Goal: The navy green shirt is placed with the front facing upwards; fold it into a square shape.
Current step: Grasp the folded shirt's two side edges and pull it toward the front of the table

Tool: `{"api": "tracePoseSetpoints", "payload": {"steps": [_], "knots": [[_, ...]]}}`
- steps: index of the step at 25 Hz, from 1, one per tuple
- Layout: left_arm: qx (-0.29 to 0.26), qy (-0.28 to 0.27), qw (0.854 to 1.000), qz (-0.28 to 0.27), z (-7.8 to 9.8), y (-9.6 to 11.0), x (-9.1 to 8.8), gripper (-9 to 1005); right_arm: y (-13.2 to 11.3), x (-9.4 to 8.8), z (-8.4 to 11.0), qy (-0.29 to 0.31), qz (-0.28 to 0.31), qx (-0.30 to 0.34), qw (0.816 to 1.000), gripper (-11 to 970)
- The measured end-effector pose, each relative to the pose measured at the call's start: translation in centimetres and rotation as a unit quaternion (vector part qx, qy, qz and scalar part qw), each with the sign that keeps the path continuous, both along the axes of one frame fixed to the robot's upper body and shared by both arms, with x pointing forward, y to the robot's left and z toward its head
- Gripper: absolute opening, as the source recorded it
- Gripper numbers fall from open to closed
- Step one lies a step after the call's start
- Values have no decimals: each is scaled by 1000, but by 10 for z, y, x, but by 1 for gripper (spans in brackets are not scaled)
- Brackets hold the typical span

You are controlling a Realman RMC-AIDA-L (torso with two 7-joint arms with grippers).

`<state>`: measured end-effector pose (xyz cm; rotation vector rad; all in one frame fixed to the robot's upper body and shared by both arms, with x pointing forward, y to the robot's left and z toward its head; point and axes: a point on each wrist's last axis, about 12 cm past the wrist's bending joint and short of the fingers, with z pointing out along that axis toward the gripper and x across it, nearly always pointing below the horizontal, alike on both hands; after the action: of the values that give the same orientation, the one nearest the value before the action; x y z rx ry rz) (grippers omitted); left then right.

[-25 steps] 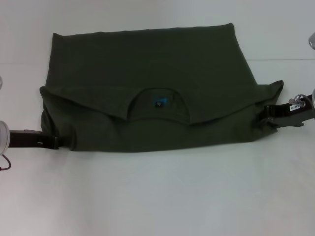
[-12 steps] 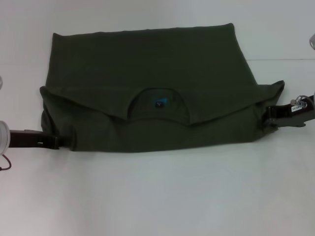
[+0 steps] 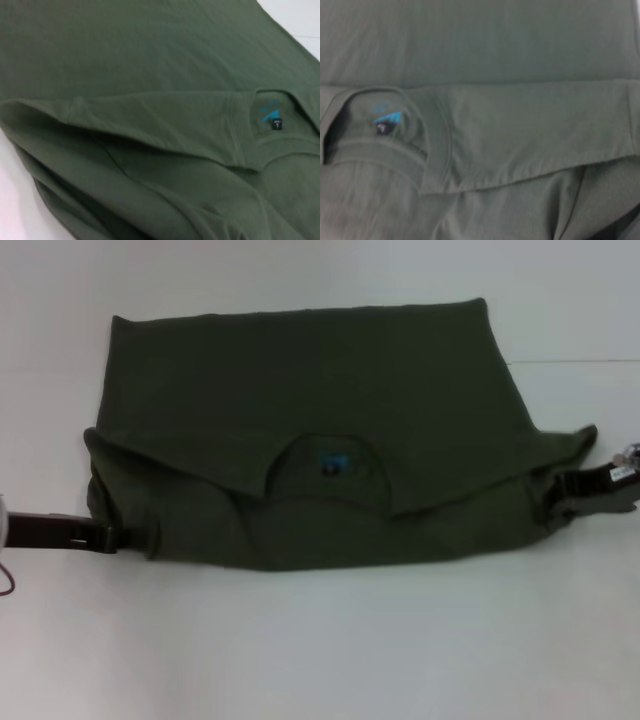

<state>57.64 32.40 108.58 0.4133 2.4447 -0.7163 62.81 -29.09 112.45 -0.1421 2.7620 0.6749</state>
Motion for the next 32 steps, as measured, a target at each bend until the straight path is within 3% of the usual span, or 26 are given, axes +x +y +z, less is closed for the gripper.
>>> {"api": "tracePoseSetpoints", "payload": {"steps": [14,23,25,32], "knots": [[-51,110,989,-88,31,25,-41,42,-16,-42,0,103,95,32,990,58],[-52,170,975,-135,30,21,-56,42,-15,-66,-6,160,155,41,974,62],[-57,199,965,-162,30,18,-65,42,-15,-70,-7,169,165,44,971,63],[-51,219,958,-179,30,18,-71,42,-15,-72,-7,175,174,37,968,67]]}}
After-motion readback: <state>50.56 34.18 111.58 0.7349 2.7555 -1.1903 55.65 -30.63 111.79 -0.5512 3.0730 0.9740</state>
